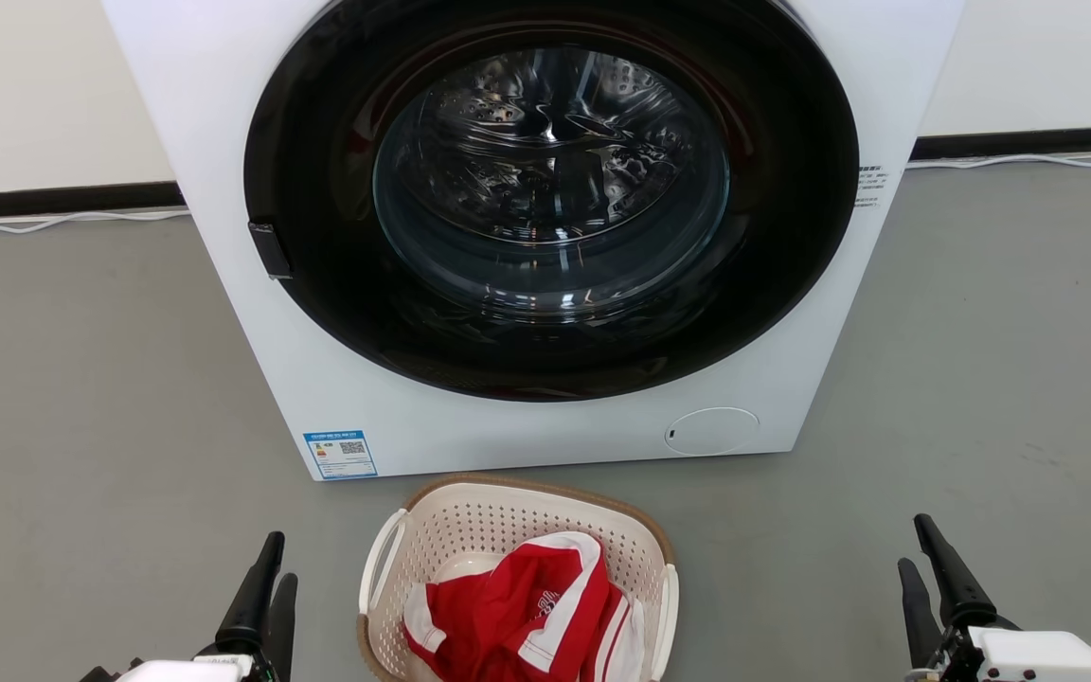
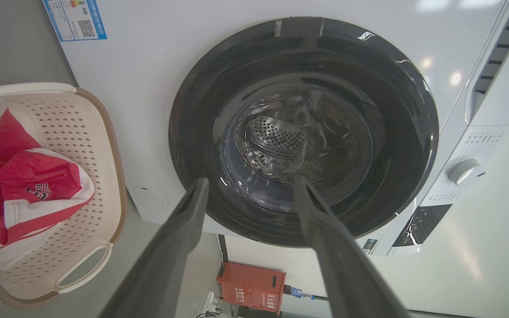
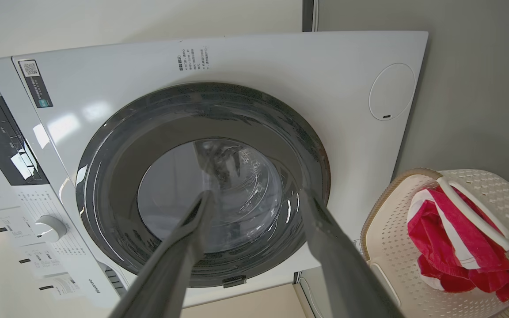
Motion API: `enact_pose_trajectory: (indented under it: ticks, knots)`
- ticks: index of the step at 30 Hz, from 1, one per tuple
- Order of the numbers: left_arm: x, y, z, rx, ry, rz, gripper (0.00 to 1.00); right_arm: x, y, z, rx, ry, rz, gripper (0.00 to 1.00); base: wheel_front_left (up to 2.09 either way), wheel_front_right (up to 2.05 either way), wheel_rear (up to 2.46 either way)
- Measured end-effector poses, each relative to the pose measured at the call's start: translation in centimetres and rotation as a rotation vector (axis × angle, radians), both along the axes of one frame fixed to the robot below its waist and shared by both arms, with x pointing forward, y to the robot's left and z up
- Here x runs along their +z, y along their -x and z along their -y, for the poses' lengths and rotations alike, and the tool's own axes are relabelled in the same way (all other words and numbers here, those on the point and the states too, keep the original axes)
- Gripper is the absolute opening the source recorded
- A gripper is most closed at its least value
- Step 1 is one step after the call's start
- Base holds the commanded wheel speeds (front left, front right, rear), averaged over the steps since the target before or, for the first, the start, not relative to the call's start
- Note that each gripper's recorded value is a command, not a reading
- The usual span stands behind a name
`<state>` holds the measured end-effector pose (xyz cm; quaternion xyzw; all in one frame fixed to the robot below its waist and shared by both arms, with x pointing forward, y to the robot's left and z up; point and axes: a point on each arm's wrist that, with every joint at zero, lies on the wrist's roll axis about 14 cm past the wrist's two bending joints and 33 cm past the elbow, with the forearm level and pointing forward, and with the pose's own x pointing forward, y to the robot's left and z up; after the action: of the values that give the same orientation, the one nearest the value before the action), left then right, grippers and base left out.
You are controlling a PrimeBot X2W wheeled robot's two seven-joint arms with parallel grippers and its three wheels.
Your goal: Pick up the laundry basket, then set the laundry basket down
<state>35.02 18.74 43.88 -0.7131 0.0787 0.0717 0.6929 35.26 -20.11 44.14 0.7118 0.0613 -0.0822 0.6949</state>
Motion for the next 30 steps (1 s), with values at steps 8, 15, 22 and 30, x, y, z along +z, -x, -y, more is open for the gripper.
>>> enact_pose_trajectory:
  ticks: [8,15,22,30]
  knots:
    - [0.8,-0.3,0.1,0.000,-0.039,0.021,1.00,0.1,-0.1,-0.1,0.000,0.036,0.001,1.00,0.00,0.00,0.00]
    - [1.5,-0.6,0.1,-0.006,-0.104,0.039,1.00,0.8,-0.4,-0.2,0.014,0.118,0.018,1.00,0.00,0.00,0.00]
    - [2.2,-0.8,0.2,-0.018,-0.196,0.050,1.00,1.6,-0.7,-0.4,0.031,0.218,0.039,1.00,0.00,0.00,0.00]
    - [2.9,-1.0,0.7,-0.047,-0.332,0.063,1.00,2.5,-0.9,-0.5,0.045,0.331,0.064,1.00,0.00,0.00,0.00]
